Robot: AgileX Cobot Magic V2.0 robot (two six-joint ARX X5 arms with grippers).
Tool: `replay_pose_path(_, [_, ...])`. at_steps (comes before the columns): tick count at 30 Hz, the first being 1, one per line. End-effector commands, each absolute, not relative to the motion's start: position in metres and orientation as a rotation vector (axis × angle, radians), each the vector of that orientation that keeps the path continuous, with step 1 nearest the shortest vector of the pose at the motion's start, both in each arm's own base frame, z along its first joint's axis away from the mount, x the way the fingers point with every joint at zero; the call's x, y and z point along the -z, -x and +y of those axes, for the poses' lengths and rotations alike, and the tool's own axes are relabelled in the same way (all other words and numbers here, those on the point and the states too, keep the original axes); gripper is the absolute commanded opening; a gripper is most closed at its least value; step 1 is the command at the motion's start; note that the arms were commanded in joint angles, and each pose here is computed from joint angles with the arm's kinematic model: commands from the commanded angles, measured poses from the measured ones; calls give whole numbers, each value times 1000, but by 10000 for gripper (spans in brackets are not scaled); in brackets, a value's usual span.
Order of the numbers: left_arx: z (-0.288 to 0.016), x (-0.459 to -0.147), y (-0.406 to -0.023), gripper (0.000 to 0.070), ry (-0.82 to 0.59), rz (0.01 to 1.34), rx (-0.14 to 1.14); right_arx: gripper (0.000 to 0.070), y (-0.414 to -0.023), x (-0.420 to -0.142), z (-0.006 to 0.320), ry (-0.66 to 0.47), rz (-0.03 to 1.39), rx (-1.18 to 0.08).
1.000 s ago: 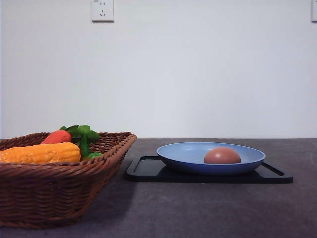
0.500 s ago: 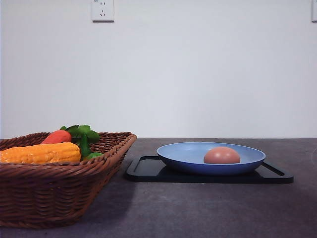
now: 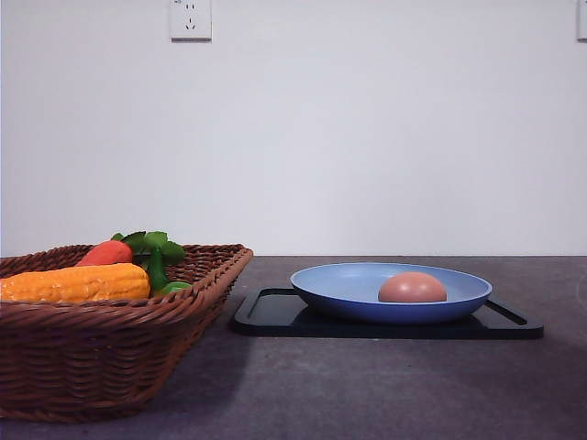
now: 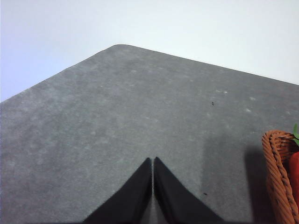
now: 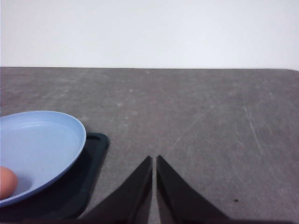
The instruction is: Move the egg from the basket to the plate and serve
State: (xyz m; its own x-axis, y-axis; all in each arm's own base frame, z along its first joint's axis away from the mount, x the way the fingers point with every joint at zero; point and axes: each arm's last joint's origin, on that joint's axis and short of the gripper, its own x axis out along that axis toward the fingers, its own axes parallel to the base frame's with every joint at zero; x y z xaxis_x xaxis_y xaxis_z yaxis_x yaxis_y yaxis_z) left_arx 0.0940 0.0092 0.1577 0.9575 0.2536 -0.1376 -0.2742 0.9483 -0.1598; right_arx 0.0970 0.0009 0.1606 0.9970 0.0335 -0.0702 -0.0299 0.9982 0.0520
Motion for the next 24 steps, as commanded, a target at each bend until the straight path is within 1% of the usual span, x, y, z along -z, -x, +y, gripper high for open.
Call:
replay_pose_path(1, [9,-149,-95,0,176,154,-270,0,-97,-159,1,-75,72,-33])
replay_pose_path(7, [9,-149,-95,0,176,154,-270,0,-96,-151,1,-78,162,-27])
replay_pose_path(24, [9,-149,-95,0,176,154,-270,0,-96,-152,1,-76,150,-16])
